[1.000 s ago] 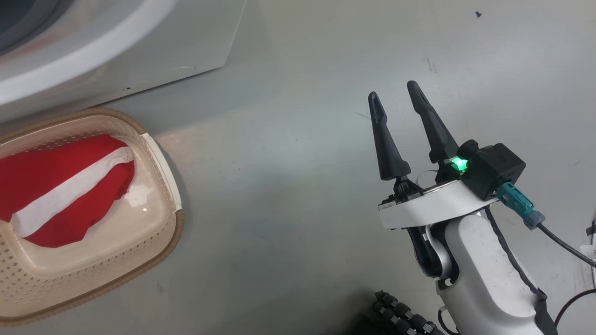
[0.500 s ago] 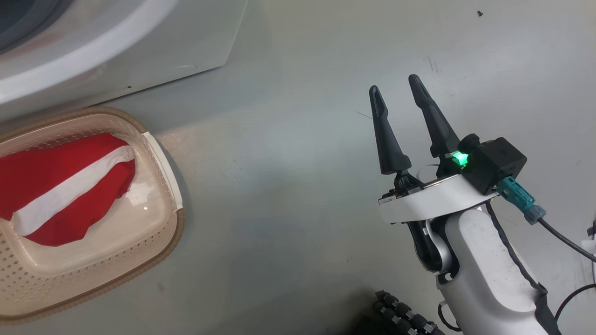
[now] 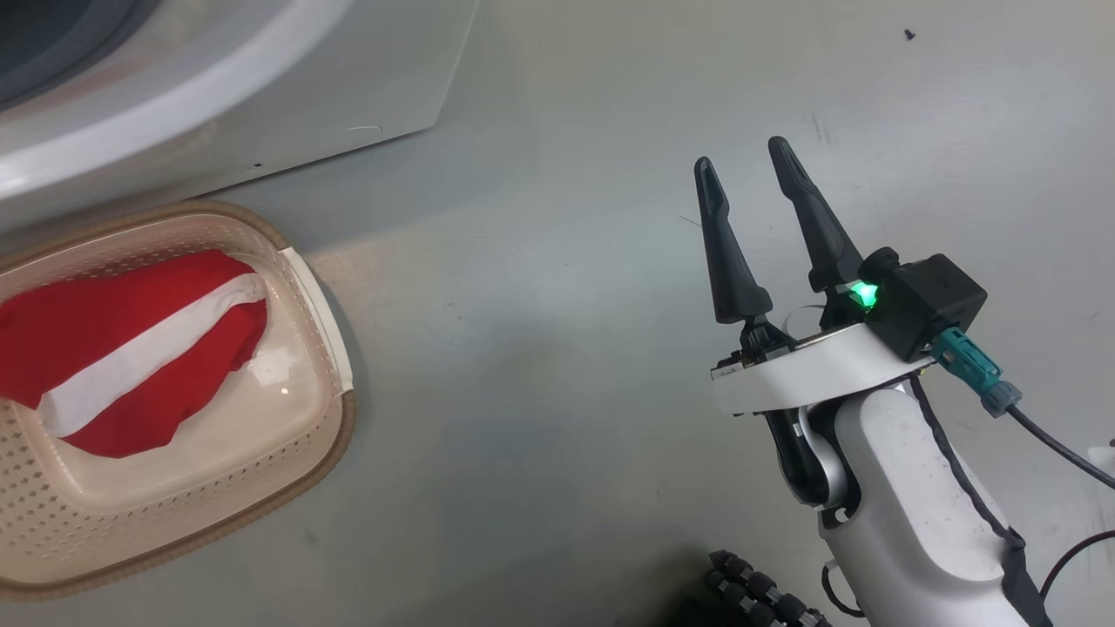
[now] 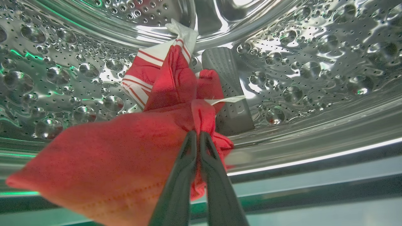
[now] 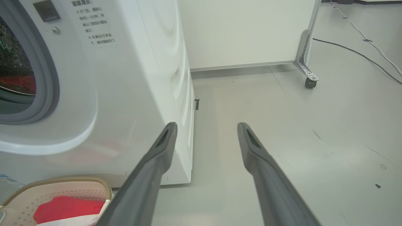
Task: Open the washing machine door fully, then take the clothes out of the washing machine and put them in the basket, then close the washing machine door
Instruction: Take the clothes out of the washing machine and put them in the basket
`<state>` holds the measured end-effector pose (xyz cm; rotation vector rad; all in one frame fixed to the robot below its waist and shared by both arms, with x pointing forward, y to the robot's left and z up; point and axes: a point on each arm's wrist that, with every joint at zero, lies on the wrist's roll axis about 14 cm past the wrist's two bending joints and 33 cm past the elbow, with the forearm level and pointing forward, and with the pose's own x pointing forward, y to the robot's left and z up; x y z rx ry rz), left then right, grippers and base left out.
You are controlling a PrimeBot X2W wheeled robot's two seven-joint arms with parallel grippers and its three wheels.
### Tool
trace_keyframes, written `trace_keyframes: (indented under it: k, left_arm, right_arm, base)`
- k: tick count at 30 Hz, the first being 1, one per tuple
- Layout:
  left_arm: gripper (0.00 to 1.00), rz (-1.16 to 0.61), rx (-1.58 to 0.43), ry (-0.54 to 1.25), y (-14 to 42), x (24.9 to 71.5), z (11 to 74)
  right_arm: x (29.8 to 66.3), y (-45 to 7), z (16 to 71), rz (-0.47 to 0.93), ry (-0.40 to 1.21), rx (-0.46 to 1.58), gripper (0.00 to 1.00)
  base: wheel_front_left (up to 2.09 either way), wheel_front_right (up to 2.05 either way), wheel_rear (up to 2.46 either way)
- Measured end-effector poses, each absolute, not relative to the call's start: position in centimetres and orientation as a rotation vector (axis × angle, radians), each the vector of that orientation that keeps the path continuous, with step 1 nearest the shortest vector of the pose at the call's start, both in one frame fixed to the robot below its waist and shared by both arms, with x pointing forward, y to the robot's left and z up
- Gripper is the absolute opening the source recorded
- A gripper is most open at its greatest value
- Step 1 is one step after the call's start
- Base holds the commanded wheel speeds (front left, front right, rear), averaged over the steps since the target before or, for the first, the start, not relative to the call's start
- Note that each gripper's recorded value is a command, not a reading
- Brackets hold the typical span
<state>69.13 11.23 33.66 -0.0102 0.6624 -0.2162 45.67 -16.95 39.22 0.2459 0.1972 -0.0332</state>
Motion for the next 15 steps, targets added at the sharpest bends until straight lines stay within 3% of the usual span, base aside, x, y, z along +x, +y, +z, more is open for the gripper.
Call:
trace_keyframes:
  k: [15]
  left_arm:
    - [0.00, -0.225, -0.125, 0.449, 9.7, 67.8, 36.4]
  right_arm:
    - [45.9, -16.6, 40.2, -0.016, 0.171, 0.220, 1.00]
  base:
    - [0.00, 0.00, 0.00]
